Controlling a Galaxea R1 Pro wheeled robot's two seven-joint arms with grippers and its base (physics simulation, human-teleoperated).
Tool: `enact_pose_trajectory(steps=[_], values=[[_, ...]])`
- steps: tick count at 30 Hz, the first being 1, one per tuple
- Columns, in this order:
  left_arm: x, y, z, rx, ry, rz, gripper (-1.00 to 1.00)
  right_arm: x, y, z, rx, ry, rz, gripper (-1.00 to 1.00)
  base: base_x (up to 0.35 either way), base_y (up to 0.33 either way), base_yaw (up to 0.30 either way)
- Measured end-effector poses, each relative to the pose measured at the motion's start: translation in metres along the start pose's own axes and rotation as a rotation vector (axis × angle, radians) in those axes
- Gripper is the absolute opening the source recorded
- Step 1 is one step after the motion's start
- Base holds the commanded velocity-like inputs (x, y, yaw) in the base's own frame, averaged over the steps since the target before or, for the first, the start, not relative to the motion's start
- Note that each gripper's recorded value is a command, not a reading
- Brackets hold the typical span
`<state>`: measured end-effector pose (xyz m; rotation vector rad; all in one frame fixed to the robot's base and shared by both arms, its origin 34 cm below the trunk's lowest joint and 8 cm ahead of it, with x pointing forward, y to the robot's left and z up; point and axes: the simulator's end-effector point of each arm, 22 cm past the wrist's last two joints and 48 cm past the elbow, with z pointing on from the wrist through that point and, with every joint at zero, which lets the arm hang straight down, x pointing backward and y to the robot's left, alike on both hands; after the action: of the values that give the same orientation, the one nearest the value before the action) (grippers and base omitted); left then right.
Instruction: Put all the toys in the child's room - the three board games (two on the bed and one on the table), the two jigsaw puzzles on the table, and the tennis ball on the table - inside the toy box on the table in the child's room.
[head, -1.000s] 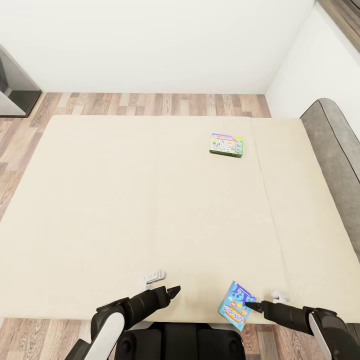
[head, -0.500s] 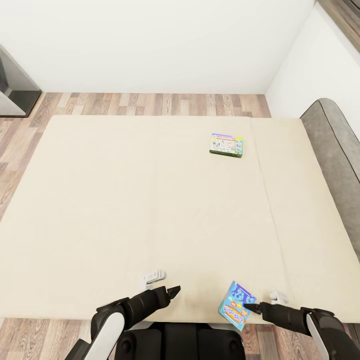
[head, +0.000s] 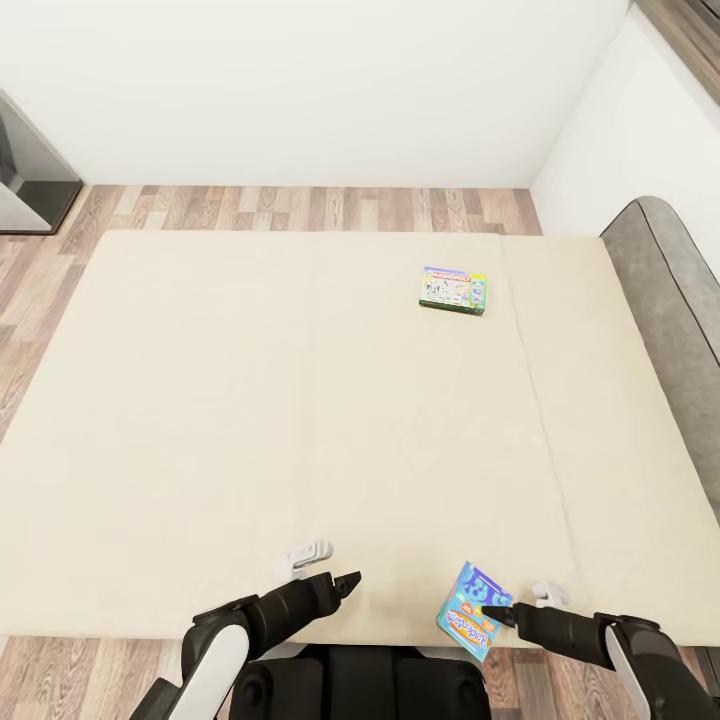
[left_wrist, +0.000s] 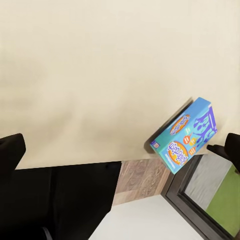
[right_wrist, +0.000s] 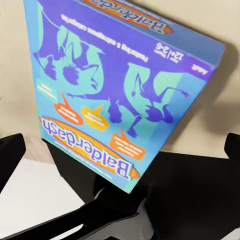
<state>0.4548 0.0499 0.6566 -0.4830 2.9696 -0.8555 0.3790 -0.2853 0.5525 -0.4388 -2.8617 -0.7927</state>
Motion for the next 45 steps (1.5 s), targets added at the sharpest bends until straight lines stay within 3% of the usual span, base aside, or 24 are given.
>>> enact_pose_trajectory(steps=[17,45], values=[[0.000,0.000,0.000,0.000,0.000,0.000,1.00,0.009,0.027,0.018,-0.044,0.029,-0.012,1.00,0.000,0.000,0.000],[0.000,0.000,0.000,-0.001,-0.001,0.000,1.00,-0.006,0.043,0.024,-0.070,0.016,-0.020,1.00,0.000,0.000,0.000]])
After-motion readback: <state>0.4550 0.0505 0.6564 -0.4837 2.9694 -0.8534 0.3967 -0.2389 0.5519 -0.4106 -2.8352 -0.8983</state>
